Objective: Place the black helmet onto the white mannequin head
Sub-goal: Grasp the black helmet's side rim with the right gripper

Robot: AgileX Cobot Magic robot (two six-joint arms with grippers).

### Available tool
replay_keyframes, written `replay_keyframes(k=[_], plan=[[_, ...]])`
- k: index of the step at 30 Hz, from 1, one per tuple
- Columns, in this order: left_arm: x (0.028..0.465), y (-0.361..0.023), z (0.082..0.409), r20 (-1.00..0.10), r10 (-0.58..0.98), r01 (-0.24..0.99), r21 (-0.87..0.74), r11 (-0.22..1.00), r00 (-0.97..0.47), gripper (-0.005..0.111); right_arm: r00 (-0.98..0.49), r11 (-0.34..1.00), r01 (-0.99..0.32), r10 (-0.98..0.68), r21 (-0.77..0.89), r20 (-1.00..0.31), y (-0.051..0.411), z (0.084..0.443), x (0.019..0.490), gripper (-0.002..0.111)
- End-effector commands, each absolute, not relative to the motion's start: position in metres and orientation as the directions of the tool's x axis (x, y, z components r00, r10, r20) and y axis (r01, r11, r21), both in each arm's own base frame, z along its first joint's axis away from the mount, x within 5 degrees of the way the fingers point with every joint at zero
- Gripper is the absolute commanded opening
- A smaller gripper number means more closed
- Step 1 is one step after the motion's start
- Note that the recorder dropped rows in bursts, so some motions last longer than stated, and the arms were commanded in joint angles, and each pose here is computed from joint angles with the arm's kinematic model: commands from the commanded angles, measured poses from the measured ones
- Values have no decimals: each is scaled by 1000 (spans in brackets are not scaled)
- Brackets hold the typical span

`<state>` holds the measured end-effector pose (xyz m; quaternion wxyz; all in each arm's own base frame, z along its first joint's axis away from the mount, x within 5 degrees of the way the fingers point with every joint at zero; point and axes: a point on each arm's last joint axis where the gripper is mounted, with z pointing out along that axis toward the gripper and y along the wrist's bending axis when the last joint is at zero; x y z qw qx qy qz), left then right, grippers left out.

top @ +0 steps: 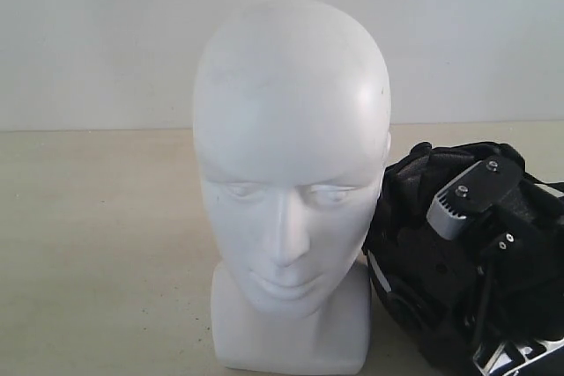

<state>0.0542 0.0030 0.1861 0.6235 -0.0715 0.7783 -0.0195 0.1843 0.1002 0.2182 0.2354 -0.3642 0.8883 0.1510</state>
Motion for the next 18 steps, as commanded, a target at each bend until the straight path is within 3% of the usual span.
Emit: replay_keyframes(k=[1, 18], plan=[[54, 3, 185, -968, -130, -81, -115, 990, -213, 4, -617, 694, -714, -567, 86, -546, 101, 219, 186, 65], [54, 3, 185, -968, -130, -81, -115, 990, -213, 4, -676, 714, -684, -543, 149, -499, 109, 189, 204, 65]])
